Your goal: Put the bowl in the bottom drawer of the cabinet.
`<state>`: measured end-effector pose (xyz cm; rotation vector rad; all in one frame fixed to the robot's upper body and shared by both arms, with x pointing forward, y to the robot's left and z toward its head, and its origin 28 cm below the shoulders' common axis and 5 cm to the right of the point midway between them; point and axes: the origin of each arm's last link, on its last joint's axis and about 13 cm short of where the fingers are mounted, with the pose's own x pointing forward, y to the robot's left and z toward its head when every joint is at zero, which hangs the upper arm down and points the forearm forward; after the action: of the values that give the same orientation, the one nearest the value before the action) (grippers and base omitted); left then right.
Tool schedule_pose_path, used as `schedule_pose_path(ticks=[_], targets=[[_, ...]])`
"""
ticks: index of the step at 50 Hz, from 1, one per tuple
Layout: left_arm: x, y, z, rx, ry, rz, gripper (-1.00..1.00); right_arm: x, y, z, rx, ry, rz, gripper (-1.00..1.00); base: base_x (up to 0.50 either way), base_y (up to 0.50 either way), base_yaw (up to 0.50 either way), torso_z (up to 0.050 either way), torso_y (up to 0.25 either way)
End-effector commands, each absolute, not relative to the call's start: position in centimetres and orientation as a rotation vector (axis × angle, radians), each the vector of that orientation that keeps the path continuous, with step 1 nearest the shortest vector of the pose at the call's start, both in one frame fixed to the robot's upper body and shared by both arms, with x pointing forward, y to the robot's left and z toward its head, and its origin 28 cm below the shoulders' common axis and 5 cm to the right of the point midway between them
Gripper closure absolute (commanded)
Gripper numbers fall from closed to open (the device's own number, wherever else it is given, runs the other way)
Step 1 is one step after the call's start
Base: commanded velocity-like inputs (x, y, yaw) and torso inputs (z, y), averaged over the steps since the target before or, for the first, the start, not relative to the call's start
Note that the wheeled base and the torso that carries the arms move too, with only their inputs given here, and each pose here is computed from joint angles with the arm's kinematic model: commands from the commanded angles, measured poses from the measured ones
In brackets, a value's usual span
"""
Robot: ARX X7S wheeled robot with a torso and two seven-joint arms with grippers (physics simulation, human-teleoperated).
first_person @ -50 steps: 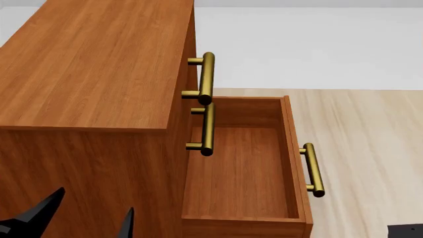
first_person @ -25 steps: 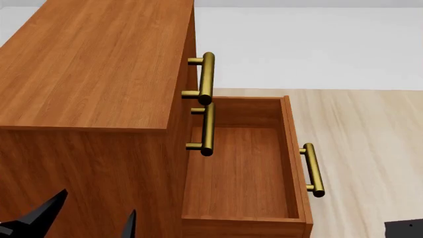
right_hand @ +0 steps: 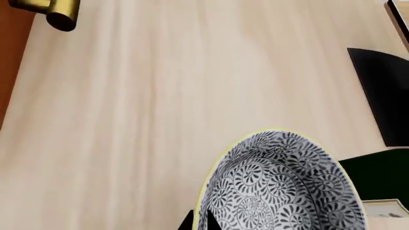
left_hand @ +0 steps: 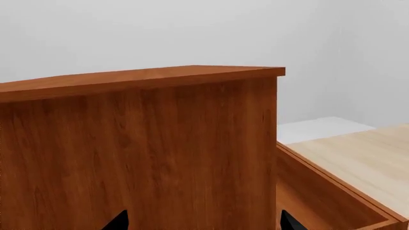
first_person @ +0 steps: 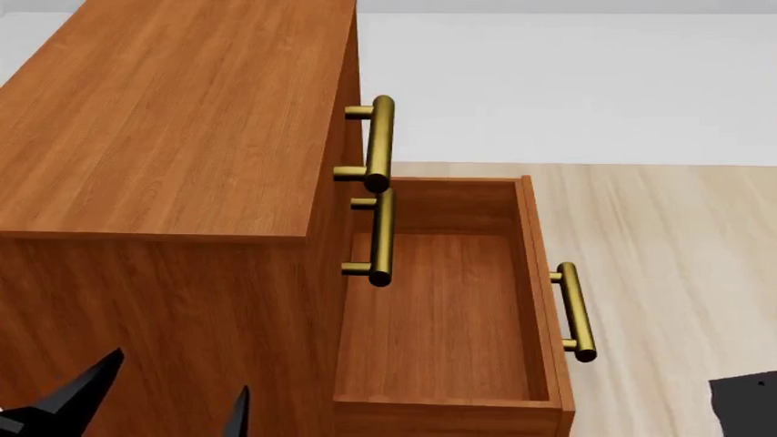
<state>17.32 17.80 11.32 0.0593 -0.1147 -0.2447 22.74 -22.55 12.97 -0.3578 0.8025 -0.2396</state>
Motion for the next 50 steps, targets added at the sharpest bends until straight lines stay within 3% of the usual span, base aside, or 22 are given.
schedule_pose_path(ticks=[1,50], targets=[[17.4,17.8,11.4,0.057,-0.116,-0.245,-1.00,23.0,-22.5,14.7,-0.422,0.780,-0.236,1.00,0.00,0.00,0.00,0.000,0.000],[17.3,17.8,11.2,0.057,-0.110,-0.241,-1.00,25.1,-21.4,18.6,-0.521,0.744,-0.118,1.00,0.00,0.00,0.00,0.000,0.000]])
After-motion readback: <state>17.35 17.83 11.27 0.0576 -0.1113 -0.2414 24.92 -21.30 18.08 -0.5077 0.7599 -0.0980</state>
